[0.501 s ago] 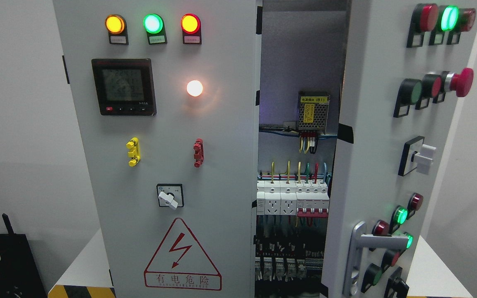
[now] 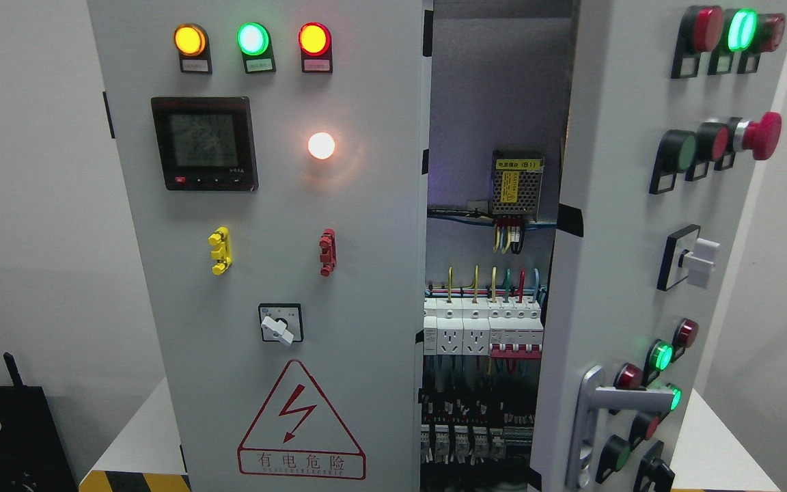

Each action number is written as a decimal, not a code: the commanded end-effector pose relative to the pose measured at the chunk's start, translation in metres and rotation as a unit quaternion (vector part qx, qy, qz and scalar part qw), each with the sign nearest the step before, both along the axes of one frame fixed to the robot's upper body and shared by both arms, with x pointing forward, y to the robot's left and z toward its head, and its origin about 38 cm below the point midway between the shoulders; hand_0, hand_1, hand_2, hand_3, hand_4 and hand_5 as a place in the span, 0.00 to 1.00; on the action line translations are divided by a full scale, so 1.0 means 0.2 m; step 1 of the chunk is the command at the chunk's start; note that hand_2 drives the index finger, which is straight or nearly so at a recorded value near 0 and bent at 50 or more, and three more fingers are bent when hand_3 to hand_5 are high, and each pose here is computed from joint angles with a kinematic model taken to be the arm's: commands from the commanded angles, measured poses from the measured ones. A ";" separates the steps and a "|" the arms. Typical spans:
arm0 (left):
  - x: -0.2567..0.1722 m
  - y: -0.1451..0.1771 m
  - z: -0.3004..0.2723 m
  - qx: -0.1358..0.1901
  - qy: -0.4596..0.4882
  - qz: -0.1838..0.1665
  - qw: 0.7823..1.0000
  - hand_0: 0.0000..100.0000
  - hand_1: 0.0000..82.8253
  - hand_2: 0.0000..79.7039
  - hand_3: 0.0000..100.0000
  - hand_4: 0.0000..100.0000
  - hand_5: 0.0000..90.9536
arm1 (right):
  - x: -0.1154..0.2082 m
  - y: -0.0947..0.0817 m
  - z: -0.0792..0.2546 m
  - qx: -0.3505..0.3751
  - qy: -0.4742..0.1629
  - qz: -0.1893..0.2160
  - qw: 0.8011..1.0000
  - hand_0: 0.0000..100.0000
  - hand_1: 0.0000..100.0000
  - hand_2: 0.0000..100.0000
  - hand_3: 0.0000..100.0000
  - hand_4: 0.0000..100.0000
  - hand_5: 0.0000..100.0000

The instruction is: Open door with both hands

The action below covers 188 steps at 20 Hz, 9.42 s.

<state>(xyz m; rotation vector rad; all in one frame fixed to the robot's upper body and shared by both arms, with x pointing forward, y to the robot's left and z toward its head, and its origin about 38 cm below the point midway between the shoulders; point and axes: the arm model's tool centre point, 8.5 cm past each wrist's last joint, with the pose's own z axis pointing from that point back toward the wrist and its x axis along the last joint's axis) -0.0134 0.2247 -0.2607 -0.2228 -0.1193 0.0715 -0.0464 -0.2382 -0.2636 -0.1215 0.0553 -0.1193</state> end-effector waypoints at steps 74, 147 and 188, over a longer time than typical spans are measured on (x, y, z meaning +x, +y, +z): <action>1.14 0.75 1.55 -0.063 -0.606 -0.068 0.790 0.12 0.47 0.00 0.00 0.00 0.00 | 0.02 0.08 0.00 0.014 -0.007 -0.004 1.000 0.06 0.00 0.00 0.00 0.00 0.00; 1.91 0.38 2.99 -0.249 -0.618 -0.235 0.708 0.12 0.47 0.00 0.00 0.00 0.00 | 0.02 0.17 0.00 0.027 -0.006 -0.011 1.000 0.05 0.00 0.00 0.00 0.00 0.00; 2.14 -0.67 3.58 -0.416 -0.554 -0.375 0.616 0.12 0.47 0.00 0.00 0.00 0.00 | 0.02 0.17 0.00 0.027 -0.006 -0.011 1.000 0.05 0.00 0.00 0.00 0.00 0.00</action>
